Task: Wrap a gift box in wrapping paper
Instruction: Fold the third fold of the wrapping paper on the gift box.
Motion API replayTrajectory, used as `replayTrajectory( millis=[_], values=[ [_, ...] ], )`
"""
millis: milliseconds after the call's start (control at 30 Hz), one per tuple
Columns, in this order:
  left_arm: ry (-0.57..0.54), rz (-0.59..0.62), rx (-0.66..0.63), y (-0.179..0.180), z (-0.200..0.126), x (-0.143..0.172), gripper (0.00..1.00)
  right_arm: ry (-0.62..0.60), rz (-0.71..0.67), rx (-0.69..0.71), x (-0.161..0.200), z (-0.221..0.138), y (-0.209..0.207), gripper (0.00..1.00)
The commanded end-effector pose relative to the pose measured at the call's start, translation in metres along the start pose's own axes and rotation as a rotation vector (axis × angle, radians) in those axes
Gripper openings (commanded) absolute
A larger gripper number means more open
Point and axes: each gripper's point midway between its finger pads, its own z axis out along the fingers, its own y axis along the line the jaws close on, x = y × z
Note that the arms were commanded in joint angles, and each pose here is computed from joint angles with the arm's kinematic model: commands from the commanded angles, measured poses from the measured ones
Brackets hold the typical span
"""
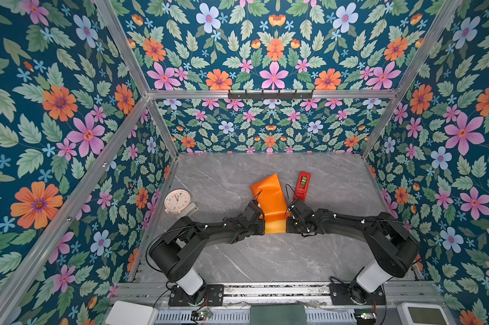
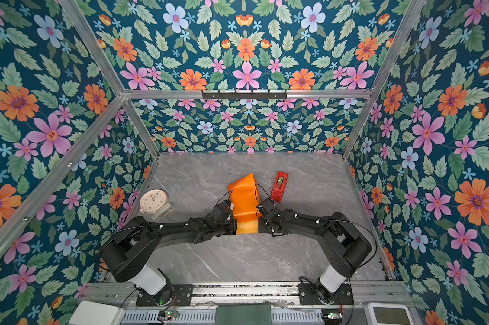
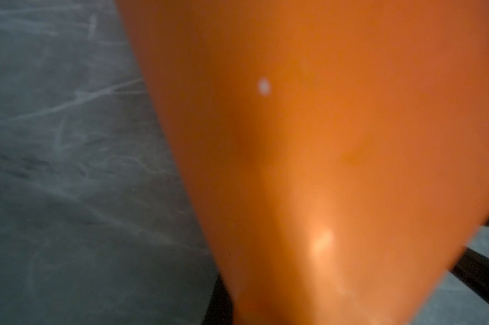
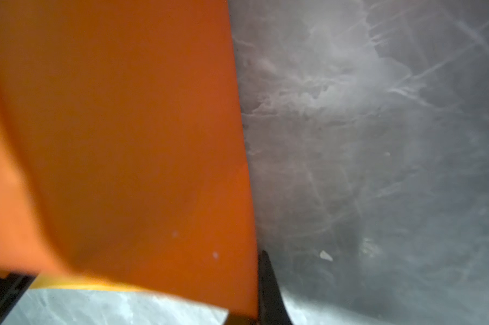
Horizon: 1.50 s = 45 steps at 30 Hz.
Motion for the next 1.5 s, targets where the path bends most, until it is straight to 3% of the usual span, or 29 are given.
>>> replayTrajectory(
  millis=[0,133,267,433,700,900,1067,1267,1467],
  values=[
    [0.071,0.015,-0.068,0.017,-0.001,0.019,0.0,-0.005,-0.014,0.0,-0.002,0.001,0.001,0.0],
    [0.063,0.017,-0.064,0.016,-0.003,0.017,0.0,0.001,-0.008,-0.009,0.0,0.0,0.002,0.04],
    [0.041,0.02,-0.061,0.014,-0.01,0.013,0.23,0.014,-0.017,-0.025,0.005,-0.008,0.002,0.27],
    [-0.012,0.048,-0.026,0.009,-0.028,0.004,0.53,0.04,-0.072,-0.049,0.013,-0.028,0.003,0.42],
    [-0.196,0.145,0.045,-0.016,-0.084,-0.041,0.73,0.033,-0.16,-0.127,0.007,-0.074,0.009,0.56],
    [-0.249,0.406,0.116,-0.056,-0.078,-0.074,0.75,-0.028,-0.068,-0.196,-0.018,-0.088,-0.005,0.59],
    [-0.201,0.758,0.061,-0.076,-0.051,-0.076,0.73,-0.053,-0.021,-0.183,-0.025,-0.092,-0.021,0.6],
    [-0.134,0.984,0.055,-0.077,-0.038,-0.068,0.77,-0.055,-0.014,-0.184,-0.024,-0.092,-0.026,0.6],
    [-0.065,1.105,0.075,-0.072,-0.031,-0.055,0.77,-0.034,0.002,-0.196,-0.023,-0.082,-0.024,0.6]
  ],
)
